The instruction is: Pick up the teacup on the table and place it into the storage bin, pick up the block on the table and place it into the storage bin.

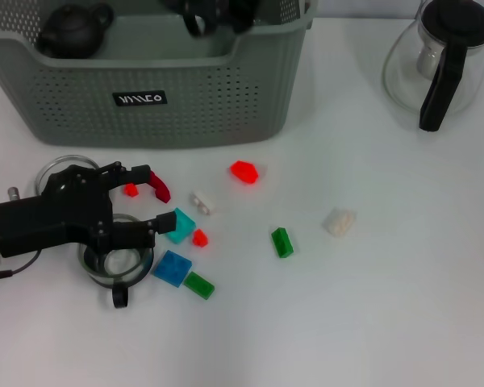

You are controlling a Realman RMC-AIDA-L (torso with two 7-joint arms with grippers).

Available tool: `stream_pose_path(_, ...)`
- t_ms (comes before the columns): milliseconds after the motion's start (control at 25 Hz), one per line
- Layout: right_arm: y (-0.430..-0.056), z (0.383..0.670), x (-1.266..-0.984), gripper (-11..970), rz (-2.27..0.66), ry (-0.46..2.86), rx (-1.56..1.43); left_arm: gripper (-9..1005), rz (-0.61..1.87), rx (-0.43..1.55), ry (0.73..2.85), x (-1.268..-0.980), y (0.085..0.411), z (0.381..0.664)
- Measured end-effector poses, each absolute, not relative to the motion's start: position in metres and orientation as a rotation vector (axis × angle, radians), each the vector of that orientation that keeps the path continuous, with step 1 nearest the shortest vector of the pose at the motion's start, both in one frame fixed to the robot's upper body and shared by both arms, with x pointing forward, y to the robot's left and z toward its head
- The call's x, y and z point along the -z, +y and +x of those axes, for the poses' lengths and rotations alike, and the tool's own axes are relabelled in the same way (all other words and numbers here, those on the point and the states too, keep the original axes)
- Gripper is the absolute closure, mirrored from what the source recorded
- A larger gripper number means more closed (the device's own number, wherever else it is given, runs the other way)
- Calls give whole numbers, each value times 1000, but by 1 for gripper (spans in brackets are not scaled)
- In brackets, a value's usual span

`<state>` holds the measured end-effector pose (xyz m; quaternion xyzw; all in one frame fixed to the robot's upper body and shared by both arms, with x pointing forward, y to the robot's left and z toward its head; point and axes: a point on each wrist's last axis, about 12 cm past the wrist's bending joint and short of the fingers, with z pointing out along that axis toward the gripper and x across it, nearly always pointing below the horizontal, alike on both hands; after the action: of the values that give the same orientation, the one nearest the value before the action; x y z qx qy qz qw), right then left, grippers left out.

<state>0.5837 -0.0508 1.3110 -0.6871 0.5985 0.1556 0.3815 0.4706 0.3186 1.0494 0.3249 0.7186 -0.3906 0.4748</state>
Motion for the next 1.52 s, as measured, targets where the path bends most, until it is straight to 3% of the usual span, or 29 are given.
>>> stream_pose_path(200,-39,625,-1281,897,-1654,1517,-318,49,790,946,1752,-1048,317,470)
stream_pose_path(320,-37,650,-1250,897,-1583,1521,-243,49,790,949,1750,-1047,315,471)
stream_pose_path(520,-35,670,-1216,896,-1539,1530,-138,49,792,957,1743,-1048,313,473)
stream_pose_path(960,-36,678,-1187,895,-1514,1535,-10,49,780,951,1741,-1049,313,476)
stream_pose_path(1520,-38,677,-1179,893,-1522,1545,10,49,776,945,1748,-1049,314,477)
